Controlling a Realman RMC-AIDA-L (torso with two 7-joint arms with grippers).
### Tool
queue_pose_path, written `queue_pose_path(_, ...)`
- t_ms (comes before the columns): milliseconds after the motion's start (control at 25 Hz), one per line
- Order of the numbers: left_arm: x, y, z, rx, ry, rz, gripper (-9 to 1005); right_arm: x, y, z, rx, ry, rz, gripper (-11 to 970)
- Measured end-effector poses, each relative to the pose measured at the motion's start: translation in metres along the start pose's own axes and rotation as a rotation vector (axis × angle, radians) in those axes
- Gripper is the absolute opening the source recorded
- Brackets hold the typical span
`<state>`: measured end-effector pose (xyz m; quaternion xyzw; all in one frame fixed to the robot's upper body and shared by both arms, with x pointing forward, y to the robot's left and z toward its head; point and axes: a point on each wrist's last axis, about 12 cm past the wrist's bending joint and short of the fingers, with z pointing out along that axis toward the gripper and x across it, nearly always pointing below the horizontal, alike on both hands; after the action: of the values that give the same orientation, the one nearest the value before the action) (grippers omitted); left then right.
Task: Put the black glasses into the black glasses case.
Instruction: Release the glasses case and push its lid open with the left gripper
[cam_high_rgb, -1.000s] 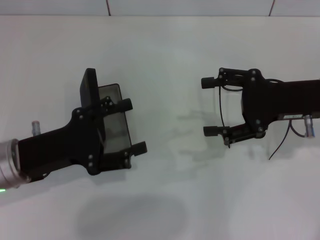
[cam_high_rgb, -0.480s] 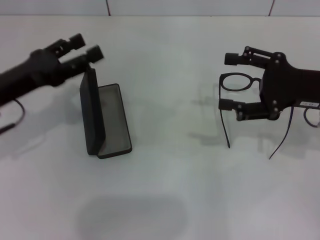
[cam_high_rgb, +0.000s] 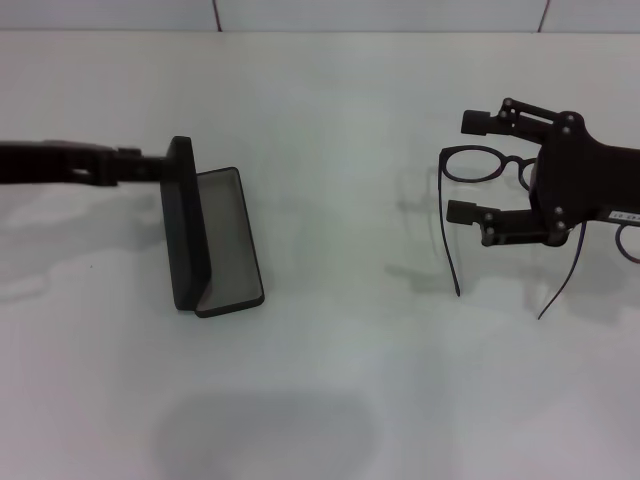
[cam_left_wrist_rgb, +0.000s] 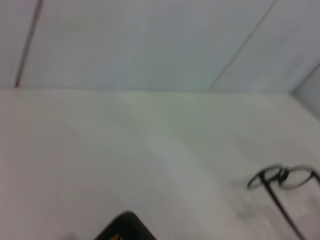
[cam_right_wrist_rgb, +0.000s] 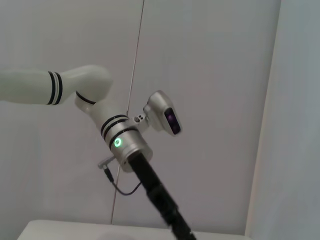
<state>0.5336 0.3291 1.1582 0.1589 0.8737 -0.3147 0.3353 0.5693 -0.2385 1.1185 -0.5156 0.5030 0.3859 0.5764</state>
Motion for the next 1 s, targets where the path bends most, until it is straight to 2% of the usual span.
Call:
queue_pose_path(200, -0.003, -0.013, 0.017, -0.018, 0.088, 0.016, 876, 0.000, 0.001, 0.000, -0.004, -0.008, -0.001, 885)
queue_pose_path(600, -0.013, -0.010, 0.032, -0.137, 0.158, -0.005, 873, 0.000, 0.004, 0.003, -0.011, -0.014, 0.001, 885)
queue_pose_path(720, -0.014, -0.011, 0.035, -0.149, 0.174, -0.002, 872, 0.000, 0.004, 0.004, -0.014, -0.018, 0.000, 885)
queue_pose_path(1000, -0.023, -0.022, 0.048, -0.123, 0.208, 0.045, 871, -0.001, 0.003, 0.008, -0.013, -0.021, -0.009, 885)
